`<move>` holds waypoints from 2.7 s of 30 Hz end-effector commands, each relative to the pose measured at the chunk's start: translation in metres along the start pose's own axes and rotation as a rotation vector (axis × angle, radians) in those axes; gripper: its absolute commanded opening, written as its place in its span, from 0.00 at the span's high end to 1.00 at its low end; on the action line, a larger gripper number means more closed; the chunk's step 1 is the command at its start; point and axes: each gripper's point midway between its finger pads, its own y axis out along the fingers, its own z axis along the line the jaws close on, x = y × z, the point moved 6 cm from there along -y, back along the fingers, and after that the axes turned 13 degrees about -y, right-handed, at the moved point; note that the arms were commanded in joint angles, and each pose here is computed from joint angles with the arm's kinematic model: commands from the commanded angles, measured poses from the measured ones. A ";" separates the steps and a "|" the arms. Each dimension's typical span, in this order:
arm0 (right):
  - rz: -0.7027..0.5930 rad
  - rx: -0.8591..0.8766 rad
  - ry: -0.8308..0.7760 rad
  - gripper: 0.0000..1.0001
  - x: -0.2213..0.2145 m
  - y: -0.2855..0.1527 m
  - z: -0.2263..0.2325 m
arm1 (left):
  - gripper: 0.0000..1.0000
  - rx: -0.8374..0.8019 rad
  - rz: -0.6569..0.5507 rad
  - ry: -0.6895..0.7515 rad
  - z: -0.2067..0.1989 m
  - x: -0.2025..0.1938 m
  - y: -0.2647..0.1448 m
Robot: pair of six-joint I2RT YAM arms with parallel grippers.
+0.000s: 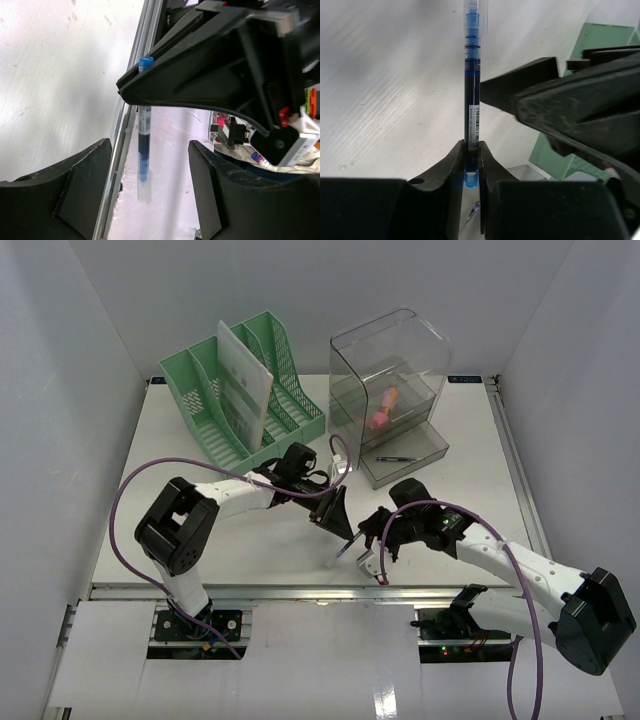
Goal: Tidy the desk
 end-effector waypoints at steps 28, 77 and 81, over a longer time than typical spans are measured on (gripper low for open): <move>0.021 -0.705 1.622 0.92 -0.102 -0.093 0.015 | 0.02 0.793 -1.016 0.587 -0.057 -0.067 -0.182; -0.166 -1.066 2.616 0.57 -0.222 -0.079 0.049 | 0.02 0.836 -1.137 0.598 -0.064 -0.074 -0.199; -0.189 -1.054 2.610 0.53 -0.223 -0.077 0.048 | 0.02 0.838 -1.137 0.597 -0.064 -0.075 -0.199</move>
